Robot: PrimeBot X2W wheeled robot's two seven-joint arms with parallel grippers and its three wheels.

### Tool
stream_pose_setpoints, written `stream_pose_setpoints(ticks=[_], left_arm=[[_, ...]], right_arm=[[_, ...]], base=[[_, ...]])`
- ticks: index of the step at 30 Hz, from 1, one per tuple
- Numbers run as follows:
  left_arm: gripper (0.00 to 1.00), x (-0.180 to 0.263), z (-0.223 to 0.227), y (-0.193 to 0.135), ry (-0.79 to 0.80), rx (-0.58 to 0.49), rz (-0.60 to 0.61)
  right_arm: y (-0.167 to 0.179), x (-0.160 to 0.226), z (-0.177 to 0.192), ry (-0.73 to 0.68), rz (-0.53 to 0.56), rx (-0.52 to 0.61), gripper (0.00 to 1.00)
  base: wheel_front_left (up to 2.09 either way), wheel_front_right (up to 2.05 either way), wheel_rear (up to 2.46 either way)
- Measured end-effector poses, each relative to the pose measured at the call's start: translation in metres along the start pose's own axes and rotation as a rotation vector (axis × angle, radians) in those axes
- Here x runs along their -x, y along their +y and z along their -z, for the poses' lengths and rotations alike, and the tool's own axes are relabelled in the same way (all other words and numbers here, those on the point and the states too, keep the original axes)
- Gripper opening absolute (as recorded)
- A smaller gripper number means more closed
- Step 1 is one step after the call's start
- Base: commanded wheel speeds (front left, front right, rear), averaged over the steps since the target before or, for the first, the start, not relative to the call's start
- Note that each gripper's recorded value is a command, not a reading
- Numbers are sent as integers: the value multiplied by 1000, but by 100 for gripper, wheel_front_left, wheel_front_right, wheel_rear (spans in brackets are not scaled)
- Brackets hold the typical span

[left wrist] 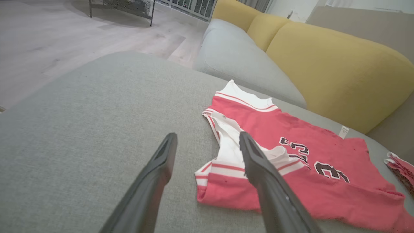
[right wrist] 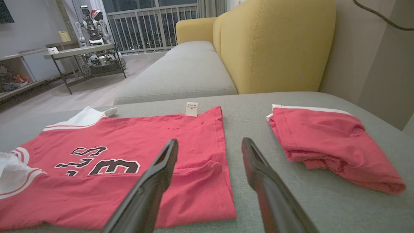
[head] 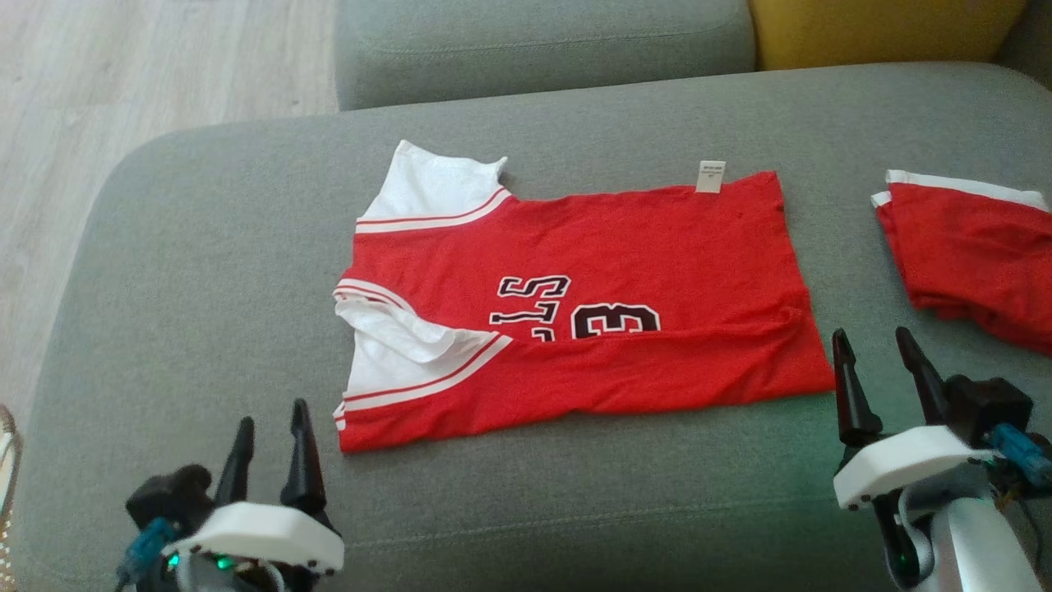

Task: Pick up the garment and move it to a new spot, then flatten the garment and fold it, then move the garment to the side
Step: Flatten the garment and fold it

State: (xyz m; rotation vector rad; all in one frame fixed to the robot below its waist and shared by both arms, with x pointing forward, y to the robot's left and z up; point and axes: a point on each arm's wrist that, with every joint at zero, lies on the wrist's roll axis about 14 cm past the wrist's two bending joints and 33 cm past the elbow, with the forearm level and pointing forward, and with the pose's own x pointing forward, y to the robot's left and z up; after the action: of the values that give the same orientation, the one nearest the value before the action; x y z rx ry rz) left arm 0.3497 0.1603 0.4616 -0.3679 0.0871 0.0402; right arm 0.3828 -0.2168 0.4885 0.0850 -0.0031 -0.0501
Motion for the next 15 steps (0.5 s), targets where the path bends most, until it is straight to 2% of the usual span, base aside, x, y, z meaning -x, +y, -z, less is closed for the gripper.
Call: stream_pose_setpoints(ticks=[4,9,15], left_arm=[[100,1,16,-8,48,-7,42],[100,5,60,-15,193,5,73],[100,-21,77,-12,264,-29,26]], right_arm=[[-4,3,-10,-34,12,0,100],[-8,6,-18,-55,22,0,100],[-10,11,-14,-44,29,-22,100]], base=[[0,0,0],[0,0,0],[0,0,0]])
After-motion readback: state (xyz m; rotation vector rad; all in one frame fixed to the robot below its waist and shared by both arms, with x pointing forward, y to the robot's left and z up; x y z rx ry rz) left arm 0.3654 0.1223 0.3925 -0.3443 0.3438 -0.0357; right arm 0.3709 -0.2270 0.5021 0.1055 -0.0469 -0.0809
